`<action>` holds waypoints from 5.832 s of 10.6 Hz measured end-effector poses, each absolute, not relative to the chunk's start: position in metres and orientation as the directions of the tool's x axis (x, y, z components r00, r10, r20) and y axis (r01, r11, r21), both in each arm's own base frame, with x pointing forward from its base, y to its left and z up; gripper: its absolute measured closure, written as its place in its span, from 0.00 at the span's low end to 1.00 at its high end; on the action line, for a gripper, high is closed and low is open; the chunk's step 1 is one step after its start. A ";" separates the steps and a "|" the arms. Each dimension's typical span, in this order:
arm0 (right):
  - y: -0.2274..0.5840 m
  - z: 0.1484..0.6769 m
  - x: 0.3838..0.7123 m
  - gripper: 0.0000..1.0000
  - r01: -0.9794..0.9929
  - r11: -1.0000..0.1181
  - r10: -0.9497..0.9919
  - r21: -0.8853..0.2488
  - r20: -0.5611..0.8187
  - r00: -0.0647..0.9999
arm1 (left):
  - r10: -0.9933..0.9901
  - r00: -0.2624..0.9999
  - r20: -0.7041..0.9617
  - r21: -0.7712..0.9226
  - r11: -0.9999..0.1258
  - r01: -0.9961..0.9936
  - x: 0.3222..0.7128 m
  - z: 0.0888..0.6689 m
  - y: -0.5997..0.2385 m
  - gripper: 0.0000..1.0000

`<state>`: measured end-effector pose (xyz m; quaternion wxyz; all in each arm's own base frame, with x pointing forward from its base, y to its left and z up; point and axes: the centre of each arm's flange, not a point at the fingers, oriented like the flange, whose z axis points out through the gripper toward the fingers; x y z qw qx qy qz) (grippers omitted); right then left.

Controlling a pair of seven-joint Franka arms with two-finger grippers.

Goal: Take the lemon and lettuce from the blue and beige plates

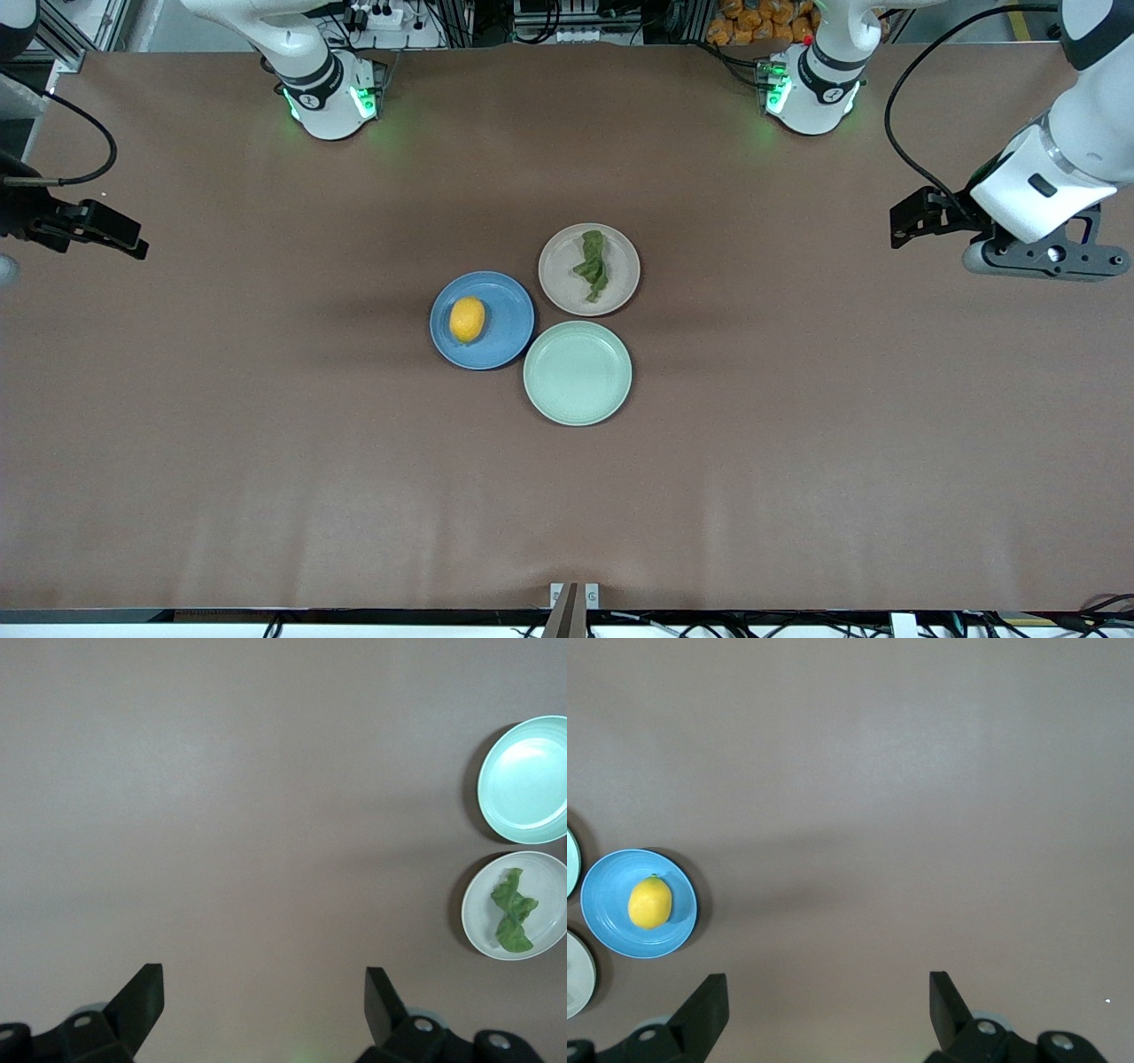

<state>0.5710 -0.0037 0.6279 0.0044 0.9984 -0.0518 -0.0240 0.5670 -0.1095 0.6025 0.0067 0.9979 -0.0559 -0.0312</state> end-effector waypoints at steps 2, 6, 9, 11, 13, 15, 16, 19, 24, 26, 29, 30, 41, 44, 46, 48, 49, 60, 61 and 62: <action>-0.004 0.628 0.571 0.00 -0.103 -0.995 -0.104 0.011 -0.047 0.993 | -0.130 0.989 -0.076 0.018 -0.991 -0.129 0.566 0.592 -0.119 0.00; -0.004 0.628 0.571 0.00 -0.104 -0.995 -0.105 0.012 -0.048 0.993 | -0.167 0.980 -0.108 0.032 -0.986 -0.164 0.555 0.540 -0.175 0.00; -0.004 0.628 0.571 0.00 -0.104 -0.995 -0.104 0.012 -0.048 0.993 | -0.115 0.988 -0.103 0.034 -0.993 -0.112 0.532 0.494 -0.238 0.00; -0.003 0.628 0.571 0.00 -0.102 -0.995 -0.102 0.012 -0.048 0.994 | -0.037 0.993 -0.114 0.031 -0.999 -0.034 0.516 0.470 -0.275 0.00; 0.006 0.622 0.571 0.00 -0.086 -0.996 -0.086 0.011 -0.059 0.995 | 0.062 0.989 -0.138 0.034 -0.997 0.068 0.503 0.444 -0.316 0.00; 0.026 0.610 0.574 0.00 -0.050 -0.999 -0.051 0.009 -0.071 0.996 | 0.121 0.976 -0.181 0.017 -0.992 0.126 0.486 0.415 -0.354 0.00; 0.034 0.603 0.575 0.00 -0.040 -0.999 -0.041 0.008 -0.071 0.997 | 0.122 0.973 -0.194 0.011 -0.992 0.127 0.478 0.406 -0.368 0.00; 0.061 0.582 0.580 0.00 -0.066 -0.998 -0.066 0.006 -0.059 0.996 | 0.187 0.960 -0.209 0.013 -0.981 0.194 0.460 0.374 -0.410 0.00; 0.135 0.516 0.587 0.00 -0.166 -0.986 -0.166 -0.007 -0.037 0.985 | 0.287 0.932 -0.220 -0.021 -0.957 0.289 0.437 0.281 -0.458 0.00; 0.161 0.488 0.588 0.00 -0.200 -0.980 -0.199 -0.012 -0.042 0.979 | 0.297 0.934 -0.197 -0.031 -0.955 0.297 0.429 0.253 -0.472 0.00; 0.198 0.450 0.590 0.00 -0.230 -0.973 -0.229 -0.029 -0.046 0.972 | 0.290 0.933 -0.213 -0.049 -0.957 0.286 0.424 0.227 -0.481 0.00; 0.211 0.433 0.588 0.00 -0.241 -0.970 -0.239 -0.043 -0.034 0.970 | 0.282 0.934 -0.218 -0.056 -0.959 0.277 0.422 0.220 -0.483 0.00; 0.291 0.293 0.564 0.00 -0.306 -0.951 -0.302 -0.042 -0.079 0.950 | 0.254 0.945 -0.206 -0.080 -0.967 0.242 0.410 0.188 -0.491 0.00; 0.303 0.262 0.548 0.00 -0.328 -0.943 -0.324 -0.053 -0.069 0.944 | 0.258 0.951 -0.169 -0.092 -0.965 0.245 0.410 0.180 -0.494 0.00; 0.314 0.243 0.536 0.00 -0.329 -0.944 -0.327 -0.016 -0.060 0.943 | 0.262 0.952 -0.157 -0.093 -0.964 0.250 0.410 0.179 -0.497 0.14; 0.325 0.227 0.528 0.00 -0.335 -0.942 -0.334 0.002 -0.051 0.941 | 0.269 0.951 -0.153 -0.091 -0.962 0.258 0.414 0.181 -0.496 0.41; 0.328 0.220 0.525 0.00 -0.335 -0.942 -0.335 0.005 -0.053 0.941 | 0.271 0.951 -0.151 -0.090 -0.961 0.260 0.416 0.181 -0.496 0.53; 0.339 0.182 0.510 0.00 -0.328 -0.944 -0.328 0.047 -0.005 0.945 | 0.324 0.940 -0.102 -0.092 -0.944 0.316 0.471 0.258 -0.473 0.96; 0.339 0.177 0.509 0.00 -0.334 -0.941 -0.334 0.051 0.007 0.943 | 0.328 0.940 -0.100 -0.089 -0.943 0.319 0.486 0.263 -0.461 0.96; 0.340 0.172 0.508 0.01 -0.334 -0.941 -0.334 0.052 0.010 0.943 | 0.327 0.940 -0.098 -0.083 -0.944 0.319 0.503 0.267 -0.445 0.96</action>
